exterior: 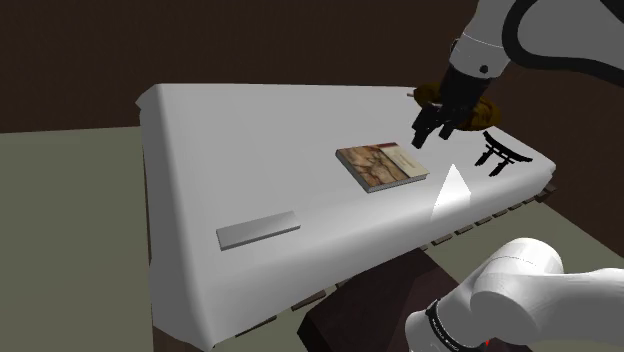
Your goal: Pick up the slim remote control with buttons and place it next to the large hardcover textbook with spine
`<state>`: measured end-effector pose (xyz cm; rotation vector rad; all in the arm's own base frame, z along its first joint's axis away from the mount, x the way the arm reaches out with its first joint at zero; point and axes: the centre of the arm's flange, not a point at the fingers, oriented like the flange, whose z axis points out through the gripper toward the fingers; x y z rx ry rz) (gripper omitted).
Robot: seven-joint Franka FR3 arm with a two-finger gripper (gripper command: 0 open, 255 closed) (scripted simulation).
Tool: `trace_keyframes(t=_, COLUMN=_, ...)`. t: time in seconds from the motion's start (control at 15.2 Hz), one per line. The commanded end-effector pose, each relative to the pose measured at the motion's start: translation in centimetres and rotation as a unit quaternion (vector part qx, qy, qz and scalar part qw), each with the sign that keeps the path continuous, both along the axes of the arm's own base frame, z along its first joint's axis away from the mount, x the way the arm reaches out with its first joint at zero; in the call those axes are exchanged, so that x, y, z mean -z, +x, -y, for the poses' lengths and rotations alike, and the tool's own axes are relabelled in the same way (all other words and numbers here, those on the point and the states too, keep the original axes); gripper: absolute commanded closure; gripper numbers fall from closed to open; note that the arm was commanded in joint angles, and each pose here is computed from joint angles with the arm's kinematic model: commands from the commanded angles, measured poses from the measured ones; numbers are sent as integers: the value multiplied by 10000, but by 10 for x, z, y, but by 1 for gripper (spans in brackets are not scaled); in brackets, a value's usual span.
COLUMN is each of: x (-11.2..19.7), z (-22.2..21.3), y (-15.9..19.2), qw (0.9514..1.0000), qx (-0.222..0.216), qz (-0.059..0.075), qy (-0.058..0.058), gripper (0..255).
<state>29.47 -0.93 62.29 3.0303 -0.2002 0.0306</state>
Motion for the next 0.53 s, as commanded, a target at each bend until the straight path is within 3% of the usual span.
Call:
trace_keyframes(t=0.0, x=0, z=0, y=0, qw=10000, qx=0, qz=0, qy=0, gripper=0)
trace_keyframes(t=0.2, x=22, z=-14, y=28, qw=9983, qx=-573, qz=-30, qy=27, gripper=0)
trace_keyframes(t=0.46, x=52, z=-38, y=62, qw=9910, qx=-1335, qz=-70, qy=63, gripper=0)
